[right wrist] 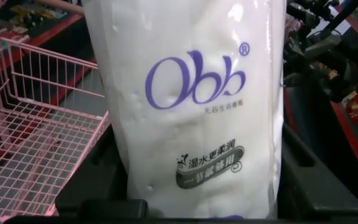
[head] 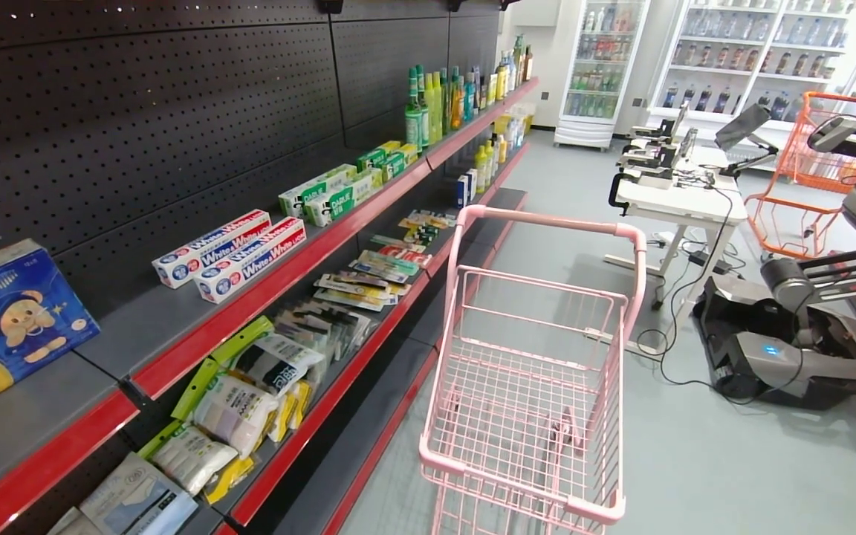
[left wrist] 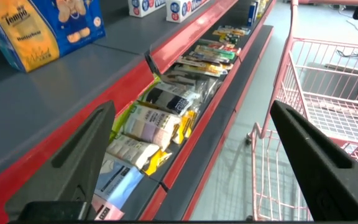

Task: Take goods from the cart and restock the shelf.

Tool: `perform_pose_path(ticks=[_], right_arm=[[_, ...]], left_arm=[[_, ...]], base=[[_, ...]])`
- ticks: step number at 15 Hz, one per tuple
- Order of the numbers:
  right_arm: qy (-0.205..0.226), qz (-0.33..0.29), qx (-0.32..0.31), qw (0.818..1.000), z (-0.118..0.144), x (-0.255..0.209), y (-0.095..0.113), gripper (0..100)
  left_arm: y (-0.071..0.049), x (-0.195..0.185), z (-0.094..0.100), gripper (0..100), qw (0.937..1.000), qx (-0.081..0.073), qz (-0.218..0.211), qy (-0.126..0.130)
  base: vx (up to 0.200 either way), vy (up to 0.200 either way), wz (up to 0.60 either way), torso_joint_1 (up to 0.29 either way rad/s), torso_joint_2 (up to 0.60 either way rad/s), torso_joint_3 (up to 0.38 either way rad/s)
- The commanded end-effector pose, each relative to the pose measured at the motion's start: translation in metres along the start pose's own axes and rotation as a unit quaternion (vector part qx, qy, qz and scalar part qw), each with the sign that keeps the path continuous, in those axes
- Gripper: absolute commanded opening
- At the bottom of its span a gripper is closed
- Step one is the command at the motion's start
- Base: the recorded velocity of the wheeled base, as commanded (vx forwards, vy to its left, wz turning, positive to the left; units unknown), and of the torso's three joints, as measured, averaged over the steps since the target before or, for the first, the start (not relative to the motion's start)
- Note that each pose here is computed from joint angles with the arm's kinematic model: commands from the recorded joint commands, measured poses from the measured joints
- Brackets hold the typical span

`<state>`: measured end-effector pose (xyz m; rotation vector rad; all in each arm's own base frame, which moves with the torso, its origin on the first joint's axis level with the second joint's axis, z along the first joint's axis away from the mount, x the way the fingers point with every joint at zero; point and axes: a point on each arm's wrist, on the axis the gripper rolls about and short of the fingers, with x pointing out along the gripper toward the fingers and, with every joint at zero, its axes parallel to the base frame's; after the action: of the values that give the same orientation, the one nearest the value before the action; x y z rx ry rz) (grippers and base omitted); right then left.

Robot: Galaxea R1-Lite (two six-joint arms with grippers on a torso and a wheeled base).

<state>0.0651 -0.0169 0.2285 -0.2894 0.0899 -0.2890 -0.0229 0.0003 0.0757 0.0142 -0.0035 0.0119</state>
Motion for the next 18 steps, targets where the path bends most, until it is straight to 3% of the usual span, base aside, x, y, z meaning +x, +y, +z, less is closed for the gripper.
perform_pose_path(ticks=[1, 18], right_arm=[[0.012, 0.003, -0.002, 1.000, 0.005, 0.015, 0.000, 0], [0.045, 0.020, -0.045, 0.998, 0.000, 0.034, 0.003, 0]], left_arm=[[0.000, 0.000, 0.000, 100, 1.0000, 0.000, 0.000, 0.000], [0.000, 0.000, 0.000, 100, 1.0000, 0.000, 0.000, 0.000]], base=[[0.000, 0.000, 0.00, 0.178, -0.36, -0.198], [0.000, 0.000, 0.00, 0.143, -0.30, -0.157]])
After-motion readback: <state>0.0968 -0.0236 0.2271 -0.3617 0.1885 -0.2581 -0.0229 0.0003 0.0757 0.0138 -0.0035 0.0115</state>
